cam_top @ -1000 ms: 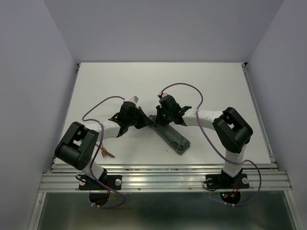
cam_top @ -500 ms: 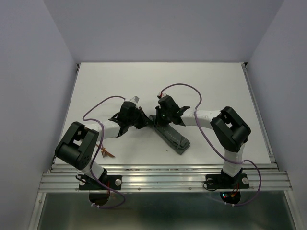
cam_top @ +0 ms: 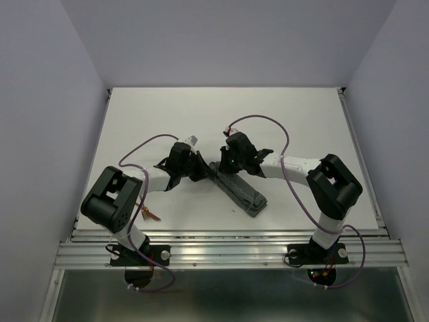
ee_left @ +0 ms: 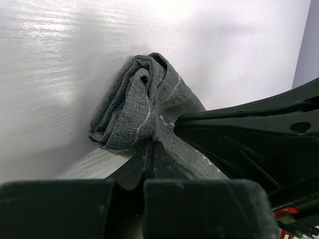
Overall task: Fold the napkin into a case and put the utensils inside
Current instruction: Grasp the top corner of the smaller rectangle folded napkin at the center of the board.
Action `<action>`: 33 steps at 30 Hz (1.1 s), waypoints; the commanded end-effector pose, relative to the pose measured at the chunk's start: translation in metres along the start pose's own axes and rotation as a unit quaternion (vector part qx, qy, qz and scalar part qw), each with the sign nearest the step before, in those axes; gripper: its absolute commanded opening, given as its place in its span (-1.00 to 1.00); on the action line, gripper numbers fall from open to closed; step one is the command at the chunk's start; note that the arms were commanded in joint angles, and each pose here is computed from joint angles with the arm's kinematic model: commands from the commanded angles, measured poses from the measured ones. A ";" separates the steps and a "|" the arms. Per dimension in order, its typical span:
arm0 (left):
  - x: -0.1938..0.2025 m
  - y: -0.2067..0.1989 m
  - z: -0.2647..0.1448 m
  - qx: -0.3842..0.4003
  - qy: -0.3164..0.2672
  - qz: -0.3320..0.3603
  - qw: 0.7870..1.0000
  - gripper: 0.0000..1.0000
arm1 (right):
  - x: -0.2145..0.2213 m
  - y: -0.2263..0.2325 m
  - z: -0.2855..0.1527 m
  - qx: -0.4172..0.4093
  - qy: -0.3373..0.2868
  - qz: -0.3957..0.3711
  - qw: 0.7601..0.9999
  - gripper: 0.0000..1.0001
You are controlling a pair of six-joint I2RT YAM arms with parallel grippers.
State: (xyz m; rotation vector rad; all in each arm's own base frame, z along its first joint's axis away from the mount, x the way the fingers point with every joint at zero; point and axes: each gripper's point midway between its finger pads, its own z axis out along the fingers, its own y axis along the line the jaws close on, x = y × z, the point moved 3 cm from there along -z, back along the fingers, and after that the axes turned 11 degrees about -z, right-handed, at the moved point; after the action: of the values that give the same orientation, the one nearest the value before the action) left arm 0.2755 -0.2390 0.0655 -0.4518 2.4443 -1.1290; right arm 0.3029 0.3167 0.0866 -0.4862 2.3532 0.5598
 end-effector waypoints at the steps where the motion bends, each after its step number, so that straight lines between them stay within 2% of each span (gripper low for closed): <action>1: -0.010 -0.020 0.000 0.035 -0.006 0.022 0.999 -1.00 | -0.015 0.010 0.003 -0.022 -0.020 -0.001 1.000 -0.82; 6: -0.011 -0.022 0.000 0.037 -0.005 0.024 0.999 -1.00 | -0.011 0.016 0.010 -0.047 -0.010 -0.001 0.999 -0.83; 12: -0.012 -0.024 0.000 0.040 -0.004 0.027 0.999 -1.00 | -0.018 0.029 0.015 -0.089 -0.030 0.002 0.996 -0.83; 20: -0.012 -0.026 -0.002 0.042 -0.006 0.030 0.999 -1.00 | -0.016 0.026 0.028 -0.076 -0.023 0.016 0.997 -0.85; 27: -0.015 -0.032 -0.004 0.047 -0.009 0.035 0.998 -1.00 | 0.012 0.013 0.052 -0.043 0.028 0.041 0.998 -0.86; 33: -0.017 -0.034 -0.005 0.046 -0.013 0.037 0.998 -1.00 | 0.002 0.020 0.038 -0.059 0.017 0.041 0.997 -0.87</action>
State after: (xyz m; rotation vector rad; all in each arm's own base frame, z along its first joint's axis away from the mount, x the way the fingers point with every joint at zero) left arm 0.2841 -0.2357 0.0695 -0.4308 2.4298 -1.1134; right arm 0.3123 0.3468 0.0557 -0.4636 2.4068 0.7103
